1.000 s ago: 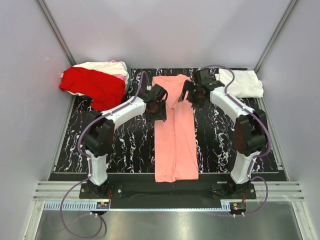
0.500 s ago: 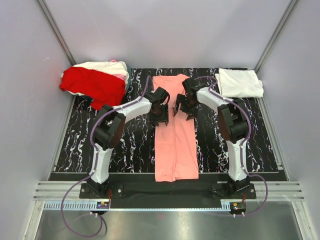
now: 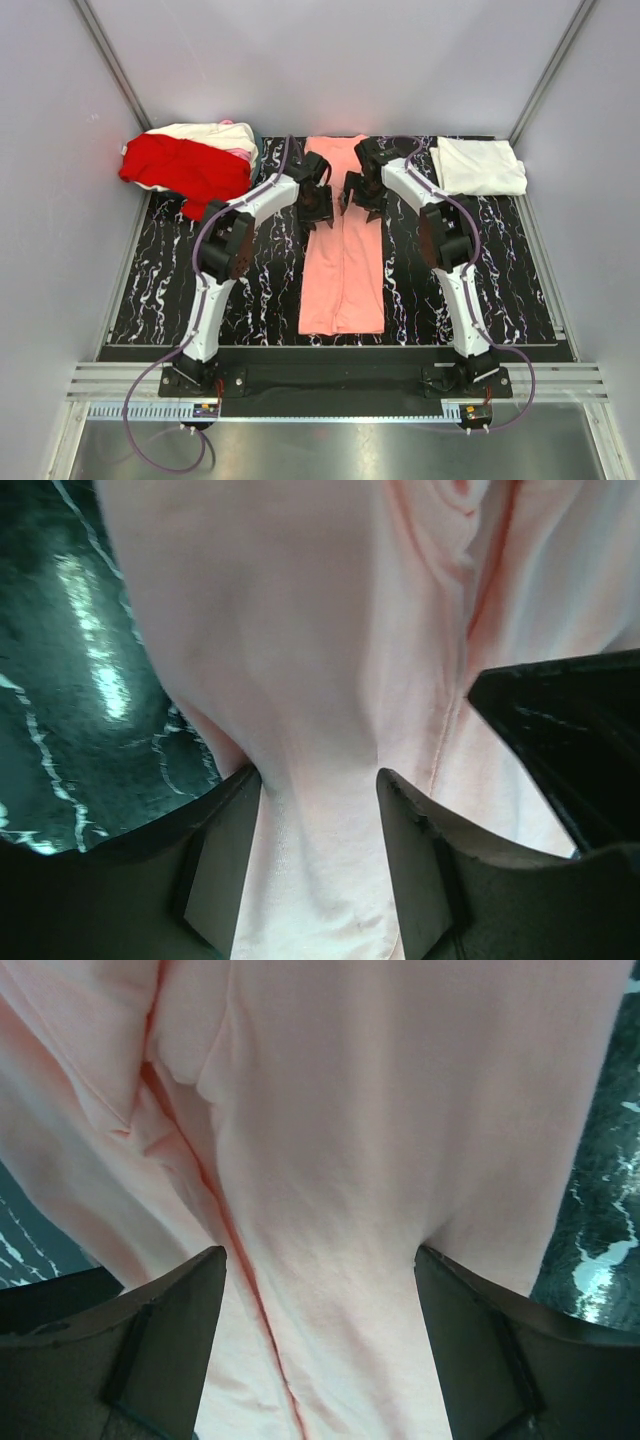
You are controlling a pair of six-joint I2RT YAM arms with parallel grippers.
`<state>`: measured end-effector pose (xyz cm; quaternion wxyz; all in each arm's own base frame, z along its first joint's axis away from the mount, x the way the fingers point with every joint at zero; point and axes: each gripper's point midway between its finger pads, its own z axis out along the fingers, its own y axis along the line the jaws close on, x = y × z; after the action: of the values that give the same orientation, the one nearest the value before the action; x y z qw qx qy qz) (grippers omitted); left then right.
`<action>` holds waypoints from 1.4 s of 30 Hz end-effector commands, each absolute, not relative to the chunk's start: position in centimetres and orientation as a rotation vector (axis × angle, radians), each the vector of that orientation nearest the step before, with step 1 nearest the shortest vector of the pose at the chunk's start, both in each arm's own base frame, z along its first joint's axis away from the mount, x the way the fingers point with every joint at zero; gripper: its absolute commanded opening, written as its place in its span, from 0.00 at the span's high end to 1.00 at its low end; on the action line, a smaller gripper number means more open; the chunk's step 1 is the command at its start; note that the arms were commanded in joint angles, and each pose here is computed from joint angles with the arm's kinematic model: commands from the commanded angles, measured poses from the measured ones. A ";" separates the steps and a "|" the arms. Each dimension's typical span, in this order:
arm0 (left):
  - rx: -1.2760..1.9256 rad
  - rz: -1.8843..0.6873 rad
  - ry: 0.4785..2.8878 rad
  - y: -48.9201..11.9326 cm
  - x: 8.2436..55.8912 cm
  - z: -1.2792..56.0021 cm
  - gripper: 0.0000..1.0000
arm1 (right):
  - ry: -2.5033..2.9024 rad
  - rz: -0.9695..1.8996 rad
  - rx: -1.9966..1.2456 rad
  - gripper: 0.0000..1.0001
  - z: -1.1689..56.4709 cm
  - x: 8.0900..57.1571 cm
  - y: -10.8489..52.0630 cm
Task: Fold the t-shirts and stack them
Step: Fold the tshirt
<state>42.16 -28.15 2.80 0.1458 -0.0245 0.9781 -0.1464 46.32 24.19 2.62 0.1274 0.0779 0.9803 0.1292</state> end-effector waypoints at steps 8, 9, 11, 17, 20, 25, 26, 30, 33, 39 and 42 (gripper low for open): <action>-0.055 -0.317 2.677 -24.7 41.1 11.3 0.38 | 2.619 -0.155 0.309 0.08 12.2 45.6 17.0; -0.055 -0.316 2.659 -24.6 40.8 12.3 0.37 | 2.580 -0.253 0.311 0.06 13.5 45.1 15.9; -0.053 -0.318 2.621 -24.3 39.6 14.9 0.35 | 2.532 -0.293 0.328 0.02 16.0 44.4 15.0; -0.063 -0.304 2.588 -23.4 36.5 17.8 0.34 | 2.488 -0.420 0.336 0.00 18.9 41.8 13.1; -0.067 -0.280 2.589 -22.8 35.3 17.9 0.33 | 2.487 -0.508 0.317 0.00 19.4 40.5 12.4; -0.074 -0.251 2.608 -21.9 32.8 17.0 0.33 | 2.377 -0.844 0.278 0.00 22.1 38.7 10.4; -0.082 -0.249 2.606 -21.9 32.5 17.0 0.33 | 2.373 -0.866 0.253 0.00 22.4 38.4 10.4; -0.076 -0.238 2.613 -21.8 31.2 16.6 0.33 | 2.407 -0.858 0.244 0.00 21.6 37.3 10.7; -0.071 -0.229 2.622 -21.8 29.8 16.0 0.33 | 2.459 -0.830 0.211 0.00 21.0 36.7 11.6; -0.103 -0.193 2.628 -20.9 26.5 13.5 0.34 | 2.670 -0.089 0.146 0.00 16.6 33.2 17.6; -0.135 -0.222 2.634 -20.4 25.0 12.5 0.40 | 2.673 0.229 0.289 0.00 14.2 29.2 17.0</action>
<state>24.90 -20.74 12.45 0.2185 -0.0199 0.9730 -0.0718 31.94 14.57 13.90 0.2168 0.0692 0.9688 -0.0986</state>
